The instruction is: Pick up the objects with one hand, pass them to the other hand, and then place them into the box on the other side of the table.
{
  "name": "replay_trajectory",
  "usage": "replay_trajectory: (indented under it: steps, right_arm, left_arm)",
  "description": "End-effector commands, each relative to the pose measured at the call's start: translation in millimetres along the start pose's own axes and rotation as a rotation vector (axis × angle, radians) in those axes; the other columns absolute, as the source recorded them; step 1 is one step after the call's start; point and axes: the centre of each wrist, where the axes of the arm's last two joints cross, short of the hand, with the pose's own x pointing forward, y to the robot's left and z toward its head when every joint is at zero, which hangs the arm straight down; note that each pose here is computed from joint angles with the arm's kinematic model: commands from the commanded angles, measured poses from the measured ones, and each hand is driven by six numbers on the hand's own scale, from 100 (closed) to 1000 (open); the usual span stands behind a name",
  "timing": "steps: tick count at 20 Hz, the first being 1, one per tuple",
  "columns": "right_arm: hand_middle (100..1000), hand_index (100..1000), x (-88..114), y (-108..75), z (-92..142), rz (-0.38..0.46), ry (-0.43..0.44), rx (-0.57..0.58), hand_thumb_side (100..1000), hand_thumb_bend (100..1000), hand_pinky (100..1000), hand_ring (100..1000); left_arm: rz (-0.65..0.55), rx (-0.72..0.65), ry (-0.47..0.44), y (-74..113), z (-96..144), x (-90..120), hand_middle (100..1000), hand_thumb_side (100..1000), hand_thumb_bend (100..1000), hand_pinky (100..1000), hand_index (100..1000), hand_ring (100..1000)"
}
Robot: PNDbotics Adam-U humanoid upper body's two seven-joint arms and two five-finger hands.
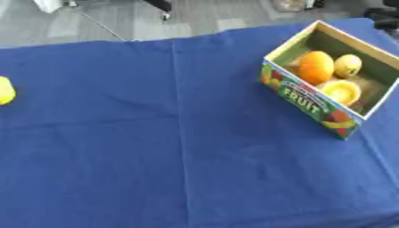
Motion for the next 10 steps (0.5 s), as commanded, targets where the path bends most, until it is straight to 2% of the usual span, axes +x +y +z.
replay_trajectory:
  steps: [1, 2, 3, 5, 7, 10]
  right_arm:
    - [877, 928, 10.7, -1.6, -1.3, -0.005, -0.052, 0.023, 676, 100, 717, 930]
    - [876, 927, 9.3, -1.8, -0.5, -0.005, -0.052, 0.028, 656, 100, 716, 929]
    - [869, 923, 7.5, -2.0, 0.7, -0.002, -0.052, 0.032, 505, 100, 711, 922]
    - [866, 921, 3.3, -2.4, 3.4, 0.008, -0.049, 0.038, 463, 100, 708, 919]
    - [864, 920, 0.0, -2.6, 5.6, 0.023, -0.042, 0.042, 463, 100, 708, 918]
    - [864, 920, -6.8, -1.8, 10.0, 0.054, -0.012, 0.048, 472, 100, 707, 917]
  left_arm:
    - [-0.118, -0.037, 0.018, 22.9, -19.4, -6.9, 688, 520, 690, 816, 781, 702]
    - [-0.148, -0.063, 0.02, 24.4, -23.8, -9.2, 687, 520, 693, 816, 780, 703]
    - [-0.178, -0.09, 0.02, 25.6, -28.1, -11.5, 695, 530, 704, 818, 784, 712]
    - [-0.235, -0.149, 0.03, 26.2, -36.1, -16.6, 711, 549, 713, 822, 797, 729]
    - [-0.295, -0.231, 0.061, 24.7, -44.1, -22.4, 759, 596, 693, 838, 816, 762]
    - [-0.37, -0.352, 0.133, 20.8, -55.6, -29.8, 784, 618, 699, 850, 840, 786]
